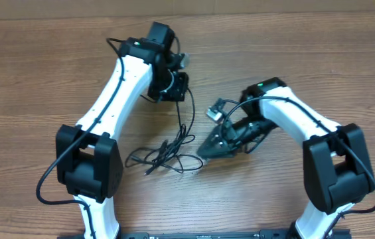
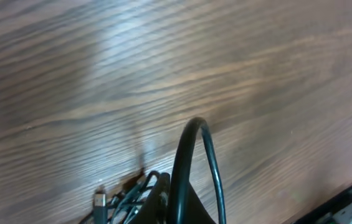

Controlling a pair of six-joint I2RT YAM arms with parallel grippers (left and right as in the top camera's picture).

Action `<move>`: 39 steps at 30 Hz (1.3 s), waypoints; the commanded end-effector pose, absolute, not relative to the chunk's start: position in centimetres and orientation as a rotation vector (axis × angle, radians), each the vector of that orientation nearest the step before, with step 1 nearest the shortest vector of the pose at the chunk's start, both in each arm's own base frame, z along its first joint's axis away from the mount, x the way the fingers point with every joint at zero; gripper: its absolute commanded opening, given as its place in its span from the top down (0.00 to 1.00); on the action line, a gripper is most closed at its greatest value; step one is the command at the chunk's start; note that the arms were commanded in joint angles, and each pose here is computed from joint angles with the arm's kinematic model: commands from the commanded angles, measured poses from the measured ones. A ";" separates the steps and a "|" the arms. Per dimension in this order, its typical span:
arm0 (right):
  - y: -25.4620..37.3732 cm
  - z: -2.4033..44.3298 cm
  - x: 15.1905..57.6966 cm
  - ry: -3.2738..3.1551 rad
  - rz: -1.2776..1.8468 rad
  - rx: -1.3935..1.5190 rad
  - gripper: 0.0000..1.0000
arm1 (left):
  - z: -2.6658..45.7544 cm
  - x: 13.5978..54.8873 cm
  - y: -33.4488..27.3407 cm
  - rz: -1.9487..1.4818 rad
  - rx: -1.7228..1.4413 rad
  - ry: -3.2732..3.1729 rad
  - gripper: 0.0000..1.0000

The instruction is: Untangle cables

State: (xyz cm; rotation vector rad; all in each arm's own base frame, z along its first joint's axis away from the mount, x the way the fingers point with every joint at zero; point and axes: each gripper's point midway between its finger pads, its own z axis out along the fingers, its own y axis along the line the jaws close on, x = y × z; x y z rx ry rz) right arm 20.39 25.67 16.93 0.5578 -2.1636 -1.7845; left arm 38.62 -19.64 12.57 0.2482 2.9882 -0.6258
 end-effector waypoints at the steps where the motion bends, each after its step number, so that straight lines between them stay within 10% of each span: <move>1: 27.8 18.8 20.9 -2.104 -1.888 0.551 0.57 | 13.1 39.6 -18.6 -0.709 0.051 2.993 0.96; 17: 30.7 12.9 27.9 -2.539 -1.510 0.266 0.58 | 13.4 42.7 -14.2 -0.762 -0.682 2.919 0.96; 39: 34.0 14.5 26.2 -2.427 -1.568 0.264 0.59 | 13.2 42.6 -15.2 -0.735 -0.649 2.923 0.96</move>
